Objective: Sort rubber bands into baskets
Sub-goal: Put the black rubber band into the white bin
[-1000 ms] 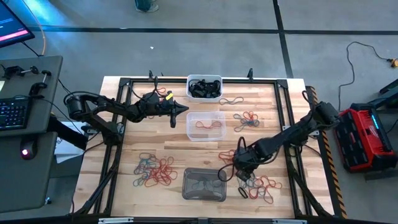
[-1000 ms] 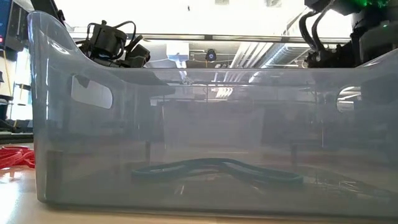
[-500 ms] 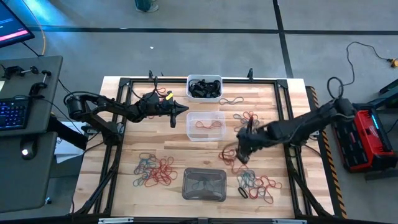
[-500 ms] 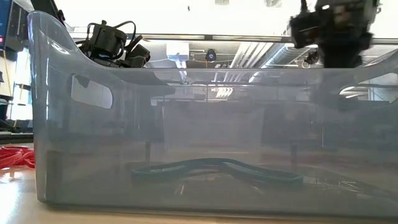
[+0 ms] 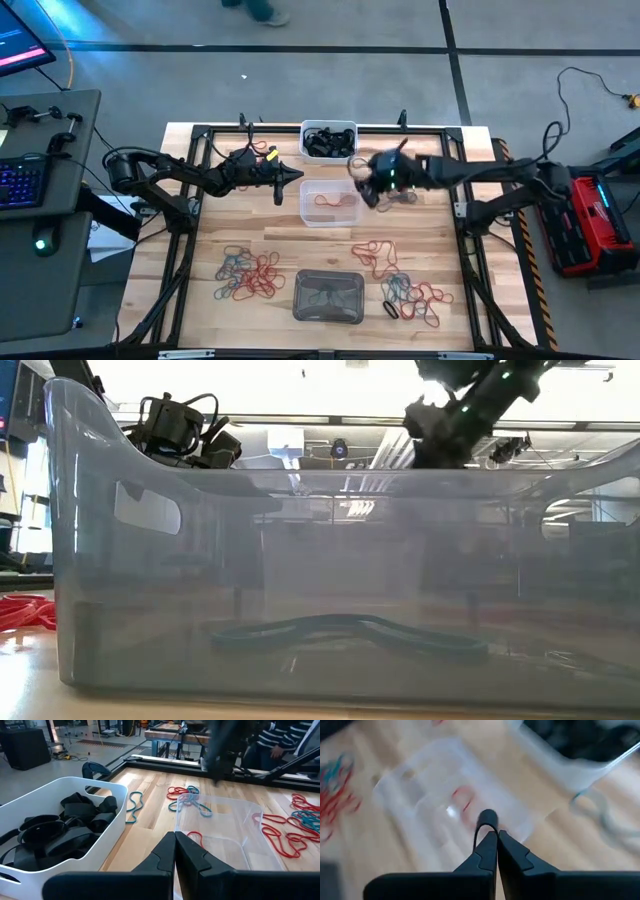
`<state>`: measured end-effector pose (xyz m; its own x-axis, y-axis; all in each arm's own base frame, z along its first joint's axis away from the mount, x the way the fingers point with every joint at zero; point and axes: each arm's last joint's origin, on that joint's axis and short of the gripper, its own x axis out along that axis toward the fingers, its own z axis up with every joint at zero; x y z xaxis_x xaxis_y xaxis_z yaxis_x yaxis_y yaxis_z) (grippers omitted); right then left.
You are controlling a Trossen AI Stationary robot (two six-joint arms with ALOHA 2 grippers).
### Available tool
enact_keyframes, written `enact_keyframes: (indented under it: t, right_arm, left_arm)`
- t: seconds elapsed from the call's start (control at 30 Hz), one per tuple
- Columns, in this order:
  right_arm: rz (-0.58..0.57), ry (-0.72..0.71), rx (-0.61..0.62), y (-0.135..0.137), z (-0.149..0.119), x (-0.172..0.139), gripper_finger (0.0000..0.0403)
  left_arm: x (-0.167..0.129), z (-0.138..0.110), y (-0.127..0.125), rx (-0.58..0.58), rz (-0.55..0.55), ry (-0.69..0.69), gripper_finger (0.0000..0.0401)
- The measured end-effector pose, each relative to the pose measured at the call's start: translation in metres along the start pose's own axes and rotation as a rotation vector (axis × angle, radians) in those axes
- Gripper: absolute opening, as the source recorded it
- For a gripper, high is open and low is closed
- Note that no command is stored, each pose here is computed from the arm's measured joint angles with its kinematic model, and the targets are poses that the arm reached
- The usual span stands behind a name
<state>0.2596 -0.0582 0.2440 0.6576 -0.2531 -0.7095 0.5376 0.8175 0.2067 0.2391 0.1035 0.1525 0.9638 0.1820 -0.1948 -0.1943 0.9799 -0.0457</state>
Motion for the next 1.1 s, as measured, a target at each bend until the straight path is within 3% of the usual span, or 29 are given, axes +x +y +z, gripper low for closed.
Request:
enact_keyframes:
  t: [0.4, 0.9, 1.1]
  right_arm:
    - [-0.039, -0.142, 0.041, -0.057, 0.033, 0.009, 0.0000]
    - [-0.119, -0.084, -0.023, -0.083, 0.089, 0.055, 0.0000]
    - [-0.148, -0.004, -0.044, -0.096, 0.098, 0.087, 0.0000]
  left_arm:
    - [0.000, 0.000, 0.000, -0.001, 0.000, 0.000, 0.0000]
    - [0.000, 0.000, 0.000, -0.001, 0.003, 0.003, 0.0000]
    - [0.000, 0.000, 0.000, -0.001, 0.005, 0.003, 0.0000]
